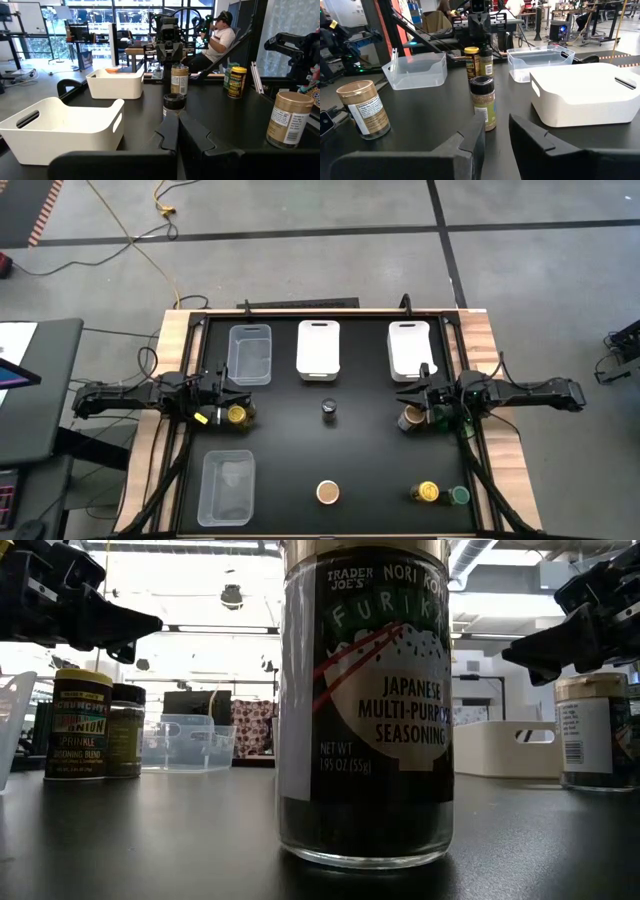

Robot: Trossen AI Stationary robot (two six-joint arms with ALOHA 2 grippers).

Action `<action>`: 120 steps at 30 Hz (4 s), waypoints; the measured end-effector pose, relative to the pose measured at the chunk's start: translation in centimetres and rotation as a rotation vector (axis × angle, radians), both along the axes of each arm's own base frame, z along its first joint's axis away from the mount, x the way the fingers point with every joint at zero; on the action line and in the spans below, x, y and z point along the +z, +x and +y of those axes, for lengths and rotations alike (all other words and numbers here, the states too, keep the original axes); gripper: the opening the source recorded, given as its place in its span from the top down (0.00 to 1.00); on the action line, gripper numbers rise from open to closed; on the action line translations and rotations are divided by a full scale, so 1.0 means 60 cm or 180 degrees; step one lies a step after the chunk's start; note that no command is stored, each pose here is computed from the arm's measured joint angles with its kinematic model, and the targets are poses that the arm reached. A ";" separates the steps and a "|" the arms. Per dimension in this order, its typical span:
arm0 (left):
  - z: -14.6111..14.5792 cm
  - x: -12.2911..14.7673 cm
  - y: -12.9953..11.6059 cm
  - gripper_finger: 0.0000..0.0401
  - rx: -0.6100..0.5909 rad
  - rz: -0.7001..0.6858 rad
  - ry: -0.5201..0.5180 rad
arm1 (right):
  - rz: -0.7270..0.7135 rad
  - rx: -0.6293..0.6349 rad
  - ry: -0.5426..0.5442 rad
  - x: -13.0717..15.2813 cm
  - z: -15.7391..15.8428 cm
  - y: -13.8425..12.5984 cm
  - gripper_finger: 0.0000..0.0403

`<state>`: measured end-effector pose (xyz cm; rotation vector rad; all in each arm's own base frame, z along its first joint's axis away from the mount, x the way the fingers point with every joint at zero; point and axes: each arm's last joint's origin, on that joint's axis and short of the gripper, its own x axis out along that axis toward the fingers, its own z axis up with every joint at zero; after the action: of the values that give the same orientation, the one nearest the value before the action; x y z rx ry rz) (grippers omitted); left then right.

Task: Sort spices by type

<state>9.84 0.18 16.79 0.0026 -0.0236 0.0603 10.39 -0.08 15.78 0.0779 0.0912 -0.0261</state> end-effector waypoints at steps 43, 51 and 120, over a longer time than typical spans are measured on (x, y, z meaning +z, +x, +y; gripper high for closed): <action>0.000 0.000 0.000 1.00 0.0000 0.0000 0.0000 | -0.0069 -0.0008 -0.0174 0.197 0.000 -0.076 0.71; 0.000 0.000 0.000 1.00 -0.0001 0.0000 0.0000 | 0.0617 -0.0145 -0.0226 0.273 -0.003 -0.112 0.71; 0.000 0.000 0.000 1.00 0.0000 0.0001 0.0000 | 0.3117 0.0452 -0.0911 0.272 0.006 0.045 0.05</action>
<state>9.84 0.19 16.79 0.0026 -0.0234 0.0602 13.07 0.27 32.12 -0.2356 1.0686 0.0673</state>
